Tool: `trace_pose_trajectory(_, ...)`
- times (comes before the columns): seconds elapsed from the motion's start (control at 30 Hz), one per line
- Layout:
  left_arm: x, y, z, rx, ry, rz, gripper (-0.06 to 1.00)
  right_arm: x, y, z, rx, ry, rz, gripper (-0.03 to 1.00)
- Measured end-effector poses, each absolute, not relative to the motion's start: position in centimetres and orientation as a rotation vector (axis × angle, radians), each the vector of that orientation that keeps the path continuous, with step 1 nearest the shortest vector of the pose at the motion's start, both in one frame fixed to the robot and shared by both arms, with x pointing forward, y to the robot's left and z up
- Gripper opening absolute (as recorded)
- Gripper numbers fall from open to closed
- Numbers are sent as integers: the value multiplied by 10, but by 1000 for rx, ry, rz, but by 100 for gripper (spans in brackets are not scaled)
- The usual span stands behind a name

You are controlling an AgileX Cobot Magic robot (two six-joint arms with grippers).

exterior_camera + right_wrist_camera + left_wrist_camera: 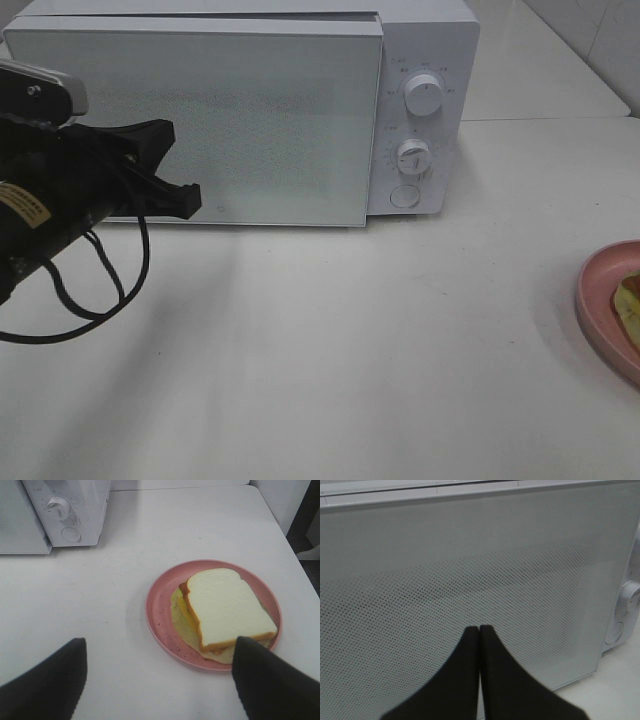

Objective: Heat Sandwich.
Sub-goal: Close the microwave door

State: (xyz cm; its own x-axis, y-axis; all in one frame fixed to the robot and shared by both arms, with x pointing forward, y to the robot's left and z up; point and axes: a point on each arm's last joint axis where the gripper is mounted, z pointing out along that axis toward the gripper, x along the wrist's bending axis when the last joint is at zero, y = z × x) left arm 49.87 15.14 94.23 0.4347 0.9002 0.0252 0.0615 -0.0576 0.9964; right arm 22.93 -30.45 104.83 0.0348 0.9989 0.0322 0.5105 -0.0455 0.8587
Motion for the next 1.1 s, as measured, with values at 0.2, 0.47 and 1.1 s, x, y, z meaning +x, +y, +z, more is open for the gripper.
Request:
trace_pose_trajectory(0.2, 507, 135, 942, 1458, 929, 879, 0, 229, -304, 1048, 1637, 1553, 917, 77)
trace_pose_trajectory(0.47, 522, 116, 942, 1482, 947, 855, 0, 229, -304, 1048, 1637, 1553, 917, 77)
trace_pose_trajectory(1.1, 561, 85, 948, 1469, 951, 825, 0, 229, -304, 1048, 1637, 1553, 917, 77)
